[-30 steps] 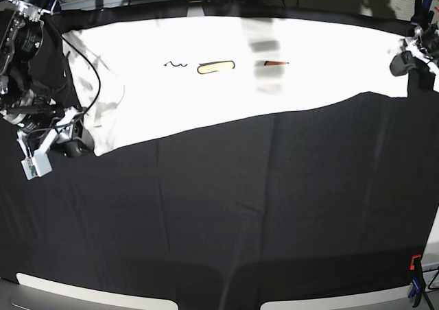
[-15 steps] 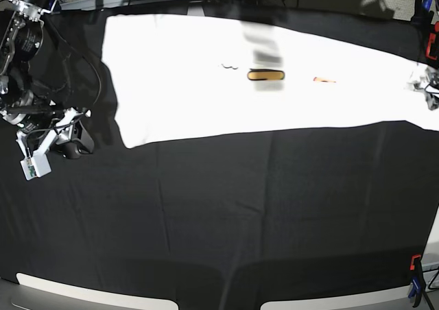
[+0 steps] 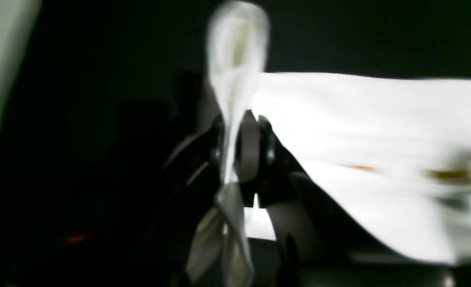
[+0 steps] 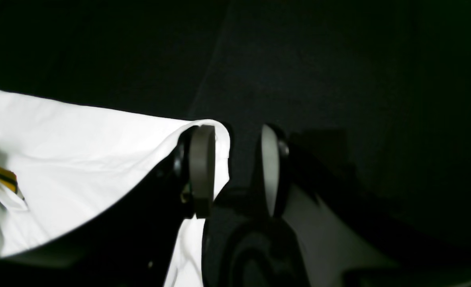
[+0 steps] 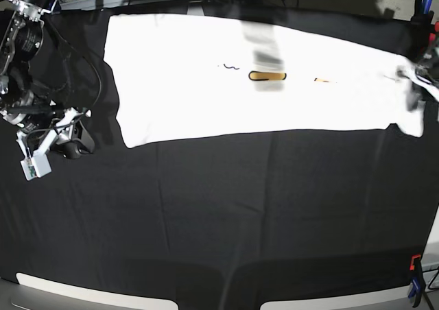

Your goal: Layout the t-shirt on the table in an organized manner, then fold the t-shirt properly

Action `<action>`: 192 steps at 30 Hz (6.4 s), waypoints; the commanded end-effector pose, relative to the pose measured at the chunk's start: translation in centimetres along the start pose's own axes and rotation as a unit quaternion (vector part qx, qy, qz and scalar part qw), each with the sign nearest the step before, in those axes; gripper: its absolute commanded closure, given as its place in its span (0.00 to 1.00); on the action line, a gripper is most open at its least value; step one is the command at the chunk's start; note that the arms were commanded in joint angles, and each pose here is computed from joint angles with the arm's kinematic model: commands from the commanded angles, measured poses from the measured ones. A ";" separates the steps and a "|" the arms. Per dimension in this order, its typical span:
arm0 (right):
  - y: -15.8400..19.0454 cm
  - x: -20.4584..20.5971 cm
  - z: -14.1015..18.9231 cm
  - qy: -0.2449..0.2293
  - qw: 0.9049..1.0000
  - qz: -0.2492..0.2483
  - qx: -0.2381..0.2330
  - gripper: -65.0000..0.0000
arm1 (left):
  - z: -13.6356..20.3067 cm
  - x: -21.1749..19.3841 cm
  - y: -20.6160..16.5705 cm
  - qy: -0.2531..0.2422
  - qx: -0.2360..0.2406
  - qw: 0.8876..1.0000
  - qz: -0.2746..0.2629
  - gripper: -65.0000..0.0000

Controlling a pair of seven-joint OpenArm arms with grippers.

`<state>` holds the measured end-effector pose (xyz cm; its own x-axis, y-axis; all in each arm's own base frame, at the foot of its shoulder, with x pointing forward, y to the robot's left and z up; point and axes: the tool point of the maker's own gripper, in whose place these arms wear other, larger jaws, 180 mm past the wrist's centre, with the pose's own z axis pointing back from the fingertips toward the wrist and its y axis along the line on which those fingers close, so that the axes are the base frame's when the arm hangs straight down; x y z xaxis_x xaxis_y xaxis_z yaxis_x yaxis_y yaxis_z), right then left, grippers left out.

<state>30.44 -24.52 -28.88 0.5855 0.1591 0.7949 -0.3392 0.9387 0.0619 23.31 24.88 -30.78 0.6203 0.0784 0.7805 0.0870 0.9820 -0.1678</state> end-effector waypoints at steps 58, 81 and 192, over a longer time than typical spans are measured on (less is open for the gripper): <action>-0.1 0.3 0.4 0.013 1.000 0.012 0.001 0.58 | -2.1 2.8 -11.0 -0.132 -0.037 0.979 -0.151 0.60; -0.1 0.1 0.4 0.017 1.000 0.012 0.002 0.54 | -1.2 0.0 -1.2 -0.122 0.012 0.992 -0.008 0.60; 0.8 -0.2 -0.1 0.013 1.000 -0.001 0.011 0.78 | -1.2 0.0 -1.2 -0.121 0.013 0.993 -0.009 0.88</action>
<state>29.47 -23.72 -30.48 0.6457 0.1541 0.7479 -0.3370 0.9364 0.0980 23.74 23.42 -32.45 0.4517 0.1039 0.8861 0.0607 0.9873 -0.1467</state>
